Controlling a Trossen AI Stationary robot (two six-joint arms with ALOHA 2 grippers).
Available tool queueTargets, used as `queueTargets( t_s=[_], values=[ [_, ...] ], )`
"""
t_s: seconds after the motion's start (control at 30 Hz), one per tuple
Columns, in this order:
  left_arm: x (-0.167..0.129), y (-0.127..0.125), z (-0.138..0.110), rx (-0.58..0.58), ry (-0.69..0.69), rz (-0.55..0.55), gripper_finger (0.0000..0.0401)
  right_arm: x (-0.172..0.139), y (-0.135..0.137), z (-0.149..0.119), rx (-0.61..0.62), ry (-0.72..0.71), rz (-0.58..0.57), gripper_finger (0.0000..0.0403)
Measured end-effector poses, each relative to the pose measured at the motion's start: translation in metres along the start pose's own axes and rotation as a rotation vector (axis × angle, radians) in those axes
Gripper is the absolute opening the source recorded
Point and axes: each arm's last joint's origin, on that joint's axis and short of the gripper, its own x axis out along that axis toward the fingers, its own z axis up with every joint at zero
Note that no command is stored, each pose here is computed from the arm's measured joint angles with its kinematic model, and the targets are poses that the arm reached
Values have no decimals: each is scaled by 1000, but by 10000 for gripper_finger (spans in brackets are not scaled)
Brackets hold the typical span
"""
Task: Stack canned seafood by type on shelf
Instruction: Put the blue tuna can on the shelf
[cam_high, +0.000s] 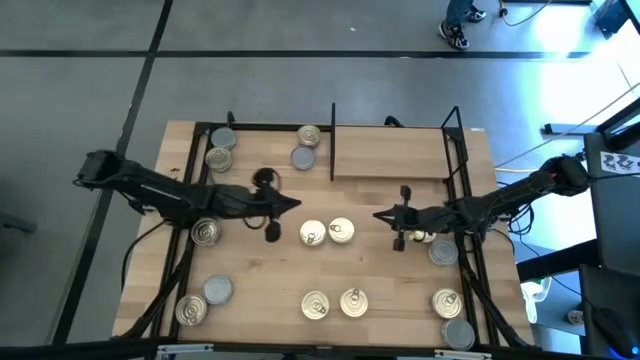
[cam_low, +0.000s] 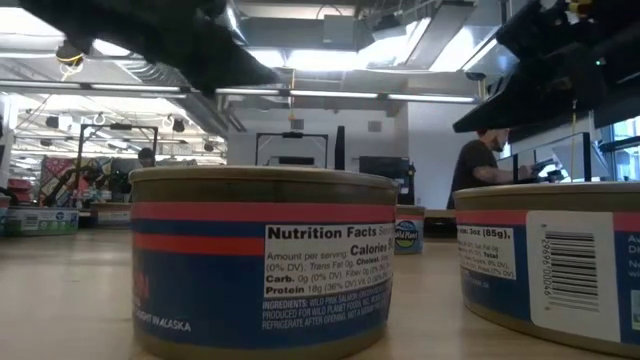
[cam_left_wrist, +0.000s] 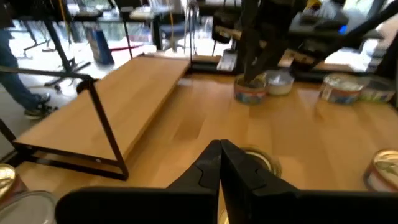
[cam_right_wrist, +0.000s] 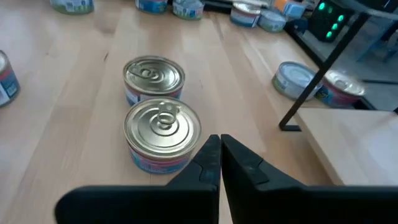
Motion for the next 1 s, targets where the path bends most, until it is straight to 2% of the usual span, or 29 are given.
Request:
queueTargets(
  t_s=[0.27, 0.5, 0.7, 1.0],
  values=[
    [46, -19, -11, 8, 119, -60, 4, 17, 9, -5, 38, 46, -2, 14],
    [74, -30, -38, -33, 245, -137, 4, 26, 14, -8, 84, 42, 17, 14],
    [79, -32, -56, -49, 344, -135, 4, 30, 16, -9, 86, 39, 25, 14],
    [70, -33, -65, -40, 480, -121, 4, 30, 17, -10, 107, 47, 24, 14]
  ],
)
